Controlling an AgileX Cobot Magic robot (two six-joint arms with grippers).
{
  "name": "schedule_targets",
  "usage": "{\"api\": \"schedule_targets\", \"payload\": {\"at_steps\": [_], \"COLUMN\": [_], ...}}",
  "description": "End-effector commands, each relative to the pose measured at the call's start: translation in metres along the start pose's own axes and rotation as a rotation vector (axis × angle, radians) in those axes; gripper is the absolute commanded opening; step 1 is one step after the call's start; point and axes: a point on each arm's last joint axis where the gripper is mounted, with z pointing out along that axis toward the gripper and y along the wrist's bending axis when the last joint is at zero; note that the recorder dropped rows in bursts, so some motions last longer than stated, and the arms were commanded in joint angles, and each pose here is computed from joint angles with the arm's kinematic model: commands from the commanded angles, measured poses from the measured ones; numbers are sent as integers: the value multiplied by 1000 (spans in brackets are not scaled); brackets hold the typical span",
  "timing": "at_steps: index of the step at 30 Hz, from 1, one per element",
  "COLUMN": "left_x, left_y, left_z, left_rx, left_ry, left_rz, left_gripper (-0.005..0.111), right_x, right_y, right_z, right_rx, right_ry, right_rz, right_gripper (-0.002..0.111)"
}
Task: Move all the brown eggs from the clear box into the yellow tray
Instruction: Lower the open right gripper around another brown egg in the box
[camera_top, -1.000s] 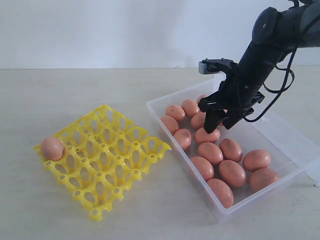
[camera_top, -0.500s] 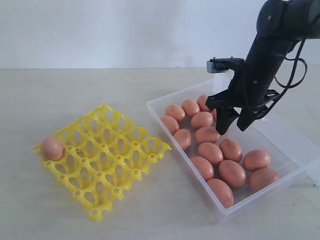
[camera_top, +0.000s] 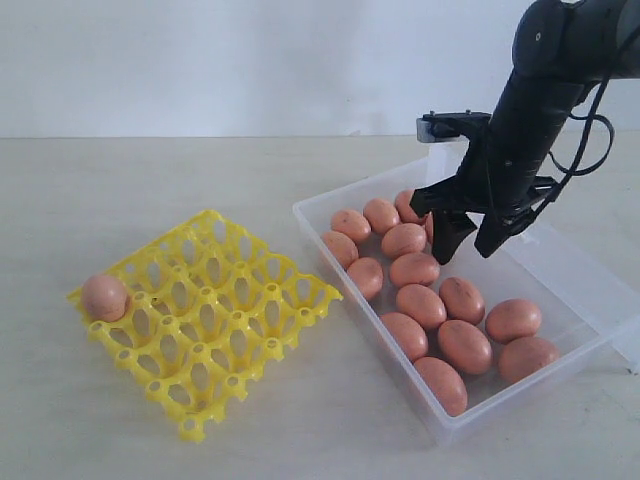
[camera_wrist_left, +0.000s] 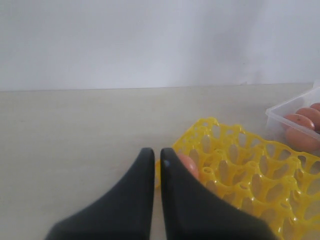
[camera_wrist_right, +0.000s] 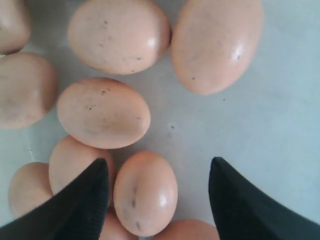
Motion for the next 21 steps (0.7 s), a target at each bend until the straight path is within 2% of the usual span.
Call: {"api": "schedule_targets", "payload": {"at_steps": [1,21], "left_x": [0,0], "left_y": [0,0], "left_z": [0,0], "left_rx": [-1,-1], "left_ry": [-8,-8], "left_rz": [-3,-3], "left_gripper": [4,4], "right_x": [1,3], "right_y": [-3,-4], "right_z": [11,19], "right_rx": [-38,-54], "right_ry": [43,90], "right_rz": [34,42], "right_gripper": [52,52]}}
